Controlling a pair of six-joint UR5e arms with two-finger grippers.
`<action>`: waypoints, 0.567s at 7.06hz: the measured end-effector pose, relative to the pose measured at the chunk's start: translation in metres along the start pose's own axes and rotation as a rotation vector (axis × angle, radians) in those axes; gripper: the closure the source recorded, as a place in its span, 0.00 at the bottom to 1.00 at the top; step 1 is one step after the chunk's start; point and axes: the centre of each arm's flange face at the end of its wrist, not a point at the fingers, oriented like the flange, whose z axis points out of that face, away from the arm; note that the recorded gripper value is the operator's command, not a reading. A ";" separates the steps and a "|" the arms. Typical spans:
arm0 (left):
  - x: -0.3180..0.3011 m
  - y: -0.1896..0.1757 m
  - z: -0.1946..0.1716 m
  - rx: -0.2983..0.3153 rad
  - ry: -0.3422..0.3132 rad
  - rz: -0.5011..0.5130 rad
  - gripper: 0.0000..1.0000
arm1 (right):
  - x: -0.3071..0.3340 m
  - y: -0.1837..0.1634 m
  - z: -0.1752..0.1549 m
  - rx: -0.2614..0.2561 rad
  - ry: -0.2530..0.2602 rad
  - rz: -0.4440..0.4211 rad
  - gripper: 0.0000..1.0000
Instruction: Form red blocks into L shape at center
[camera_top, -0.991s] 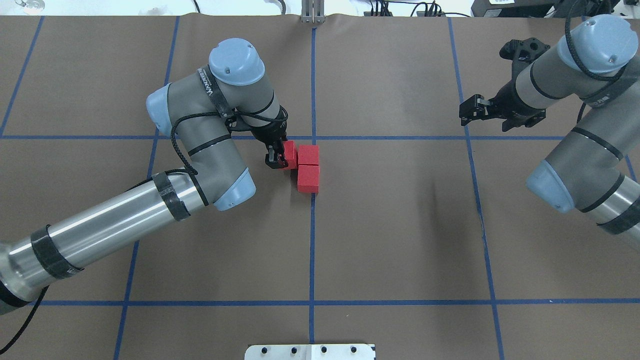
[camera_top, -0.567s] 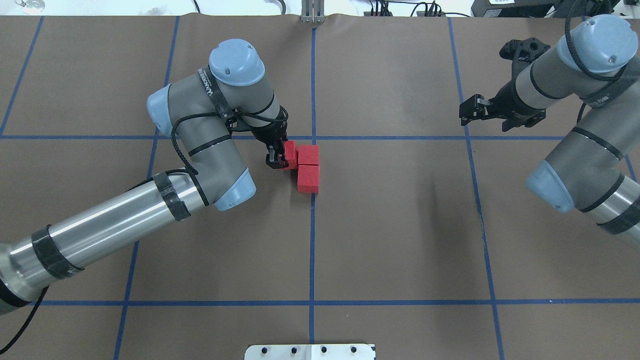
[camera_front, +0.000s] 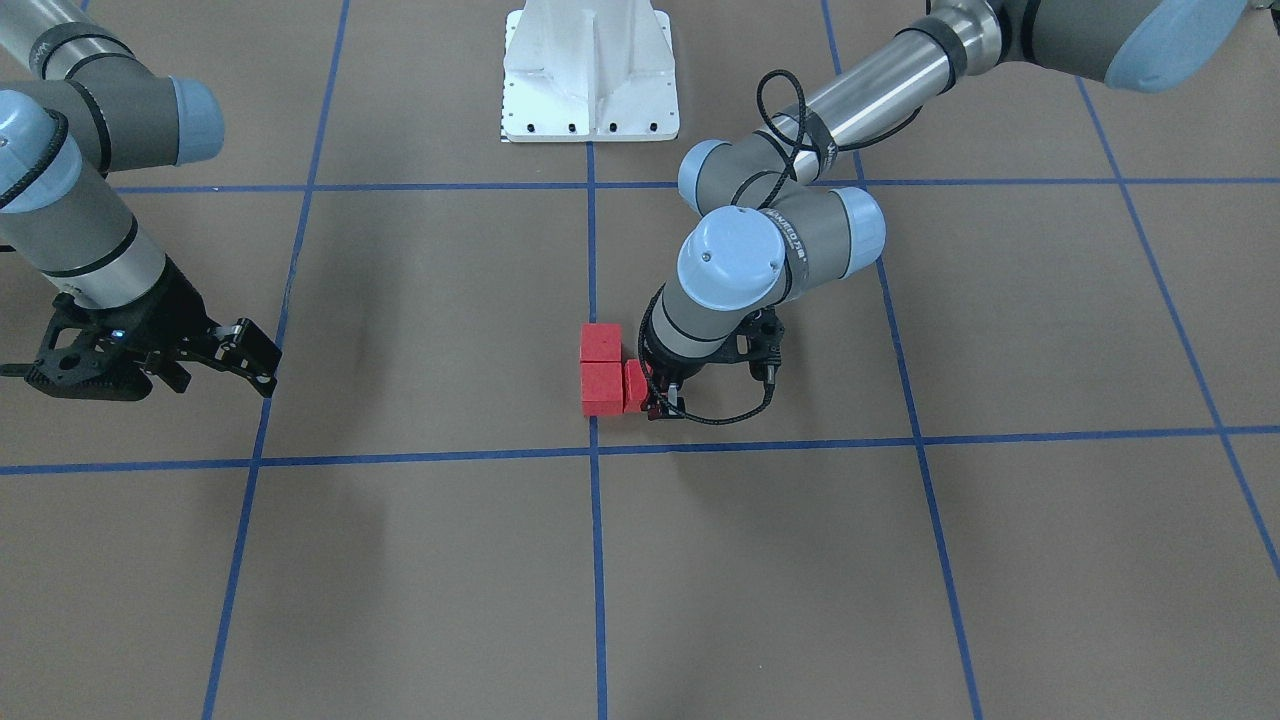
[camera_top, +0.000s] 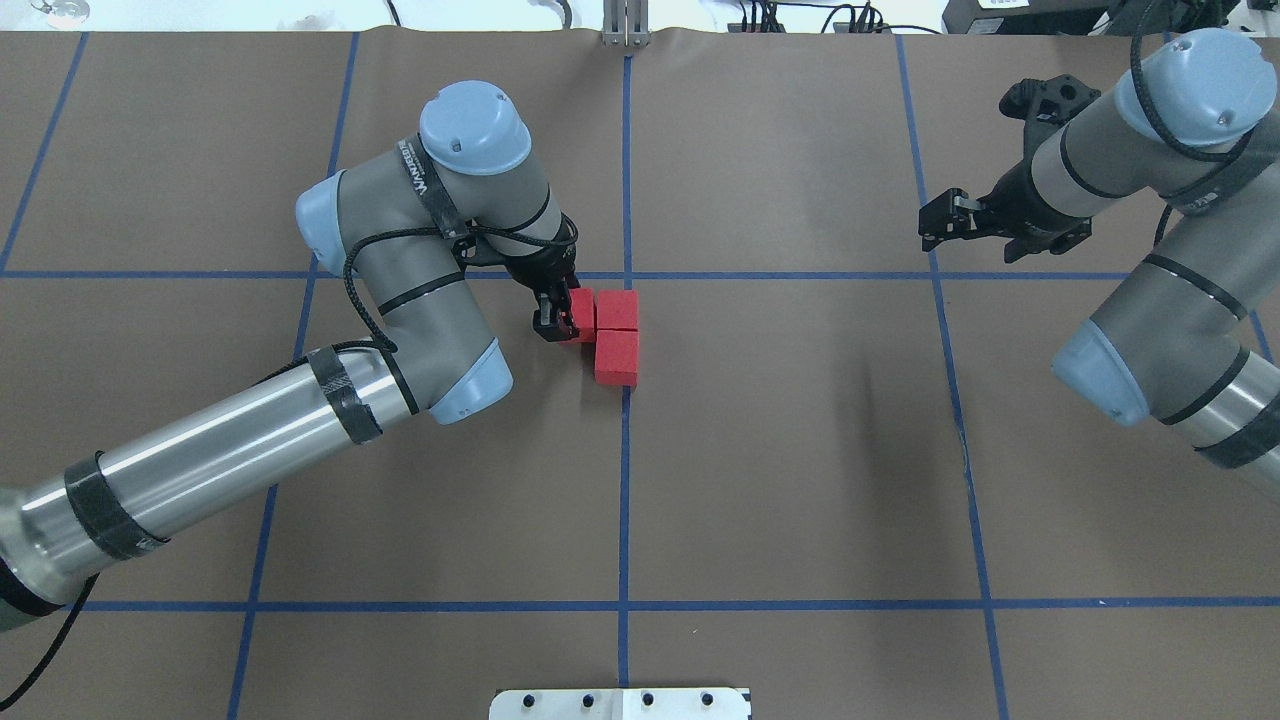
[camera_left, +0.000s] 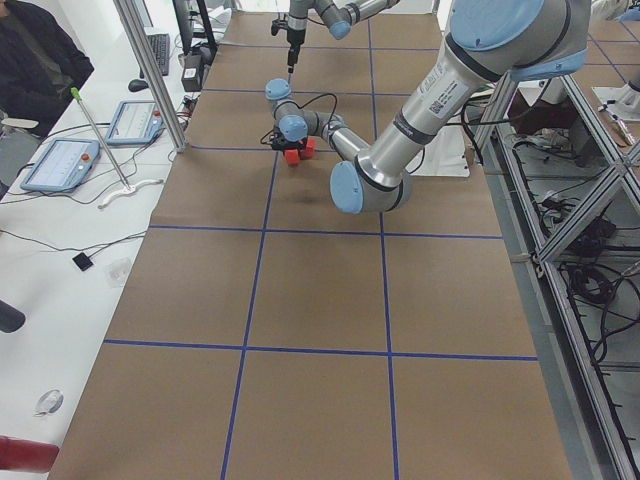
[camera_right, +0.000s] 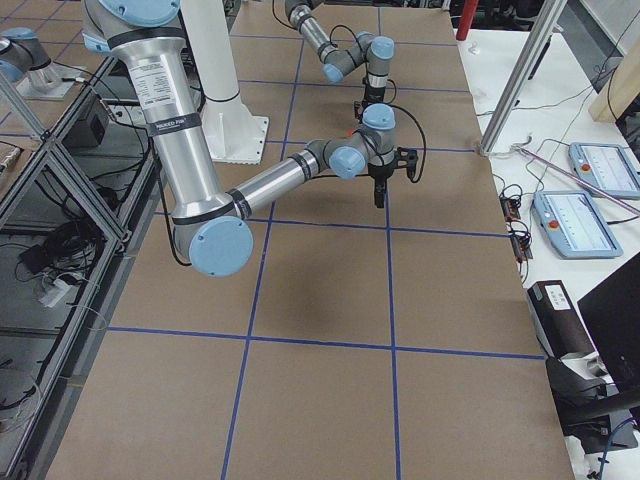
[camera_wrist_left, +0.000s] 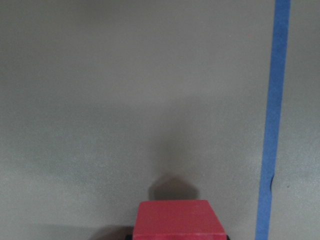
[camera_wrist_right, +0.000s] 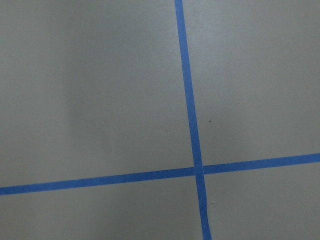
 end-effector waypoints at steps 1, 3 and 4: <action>-0.002 0.001 0.002 -0.004 -0.001 -0.004 0.00 | 0.000 0.000 0.000 0.000 -0.001 0.000 0.00; -0.003 0.002 0.003 -0.009 -0.001 -0.011 0.00 | -0.001 0.000 -0.002 0.002 -0.002 -0.001 0.00; -0.003 0.003 0.002 -0.013 -0.002 -0.008 0.00 | -0.001 0.000 -0.002 0.003 -0.003 -0.001 0.00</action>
